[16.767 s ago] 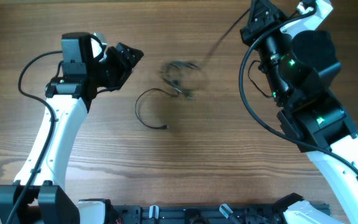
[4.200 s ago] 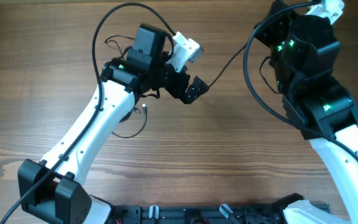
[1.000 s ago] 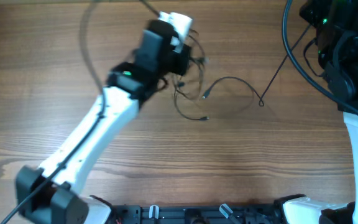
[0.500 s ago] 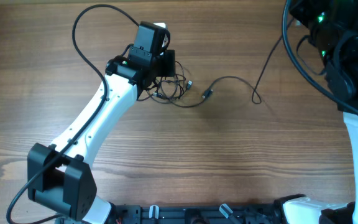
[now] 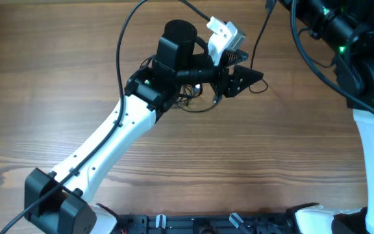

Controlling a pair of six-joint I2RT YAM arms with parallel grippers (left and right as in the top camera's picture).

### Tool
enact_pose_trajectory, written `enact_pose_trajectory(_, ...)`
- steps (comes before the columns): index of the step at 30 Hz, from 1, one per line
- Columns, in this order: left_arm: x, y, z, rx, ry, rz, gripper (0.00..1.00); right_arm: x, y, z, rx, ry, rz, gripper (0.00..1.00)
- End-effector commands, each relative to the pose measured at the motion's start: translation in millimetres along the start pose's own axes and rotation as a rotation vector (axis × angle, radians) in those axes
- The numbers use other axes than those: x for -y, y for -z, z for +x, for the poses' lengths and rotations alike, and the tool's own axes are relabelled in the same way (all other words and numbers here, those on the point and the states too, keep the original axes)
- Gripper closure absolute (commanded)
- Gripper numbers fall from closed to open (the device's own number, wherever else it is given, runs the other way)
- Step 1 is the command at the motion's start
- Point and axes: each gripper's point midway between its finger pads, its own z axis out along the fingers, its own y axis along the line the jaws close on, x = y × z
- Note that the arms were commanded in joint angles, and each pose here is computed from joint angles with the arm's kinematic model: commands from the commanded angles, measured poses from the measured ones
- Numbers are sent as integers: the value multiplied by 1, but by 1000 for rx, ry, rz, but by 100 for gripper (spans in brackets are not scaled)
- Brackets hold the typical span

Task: Untangle cables

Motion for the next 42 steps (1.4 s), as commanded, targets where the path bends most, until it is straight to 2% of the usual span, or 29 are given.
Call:
enact_pose_trajectory(1,5,3,-8,20,-52,11,33,-13,-2,4,-35,-19,-69,96)
enact_pose_trajectory(3,-6,2,-8,26,-48,-46,38,-19,-2,5,-49,-53,-100,96)
enact_pose_trajectory(8,-13,2,-5,16,-34,-82,49,-21,-2,3,-44,-72,-106,96)
enact_pose_trajectory(10,-24,4,-2,9,-18,-144,63,-21,-2,3,-41,-72,-109,96)
enact_pose_trajectory(11,-25,4,-2,8,-17,-146,67,-21,-1,3,-43,-72,-110,96)
enact_pose_trajectory(14,-25,4,-2,8,-17,-147,96,-20,-2,5,-50,-64,-104,96)
enact_pose_trajectory(17,-28,5,-3,12,-18,-166,96,-18,-2,5,-51,-64,-96,96)
enact_pose_trajectory(19,-42,10,-4,21,-7,-221,96,8,-3,-6,33,-57,42,94)
enact_pose_trajectory(20,-48,15,-6,27,5,-235,96,31,1,-16,106,-24,163,89)
enact_pose_trajectory(21,-53,21,-11,47,25,-247,96,63,11,-28,195,-8,338,75)
enact_pose_trajectory(22,-50,30,-25,90,2,-232,96,96,29,-36,276,14,533,52)
enact_pose_trajectory(23,-44,36,-38,131,-26,-211,96,115,42,-39,314,36,651,33)
enact_pose_trajectory(24,-35,46,-60,203,-50,-198,96,132,58,-39,334,67,769,20)
enact_pose_trajectory(28,8,78,-140,475,-215,-140,96,149,70,-24,262,103,868,12)
enact_pose_trajectory(29,13,96,-168,566,-238,-161,96,152,72,-20,242,108,881,11)
enact_pose_trajectory(32,22,134,-215,704,-296,-243,96,155,73,-16,218,112,891,11)
enact_pose_trajectory(36,62,189,-273,905,-420,-273,96,149,63,-7,170,78,827,11)
enact_pose_trajectory(38,51,231,-296,1042,-399,-432,96,147,60,-4,150,74,811,11)
enact_pose_trajectory(42,-15,323,-303,1187,-358,-780,96,147,59,0,130,72,804,11)
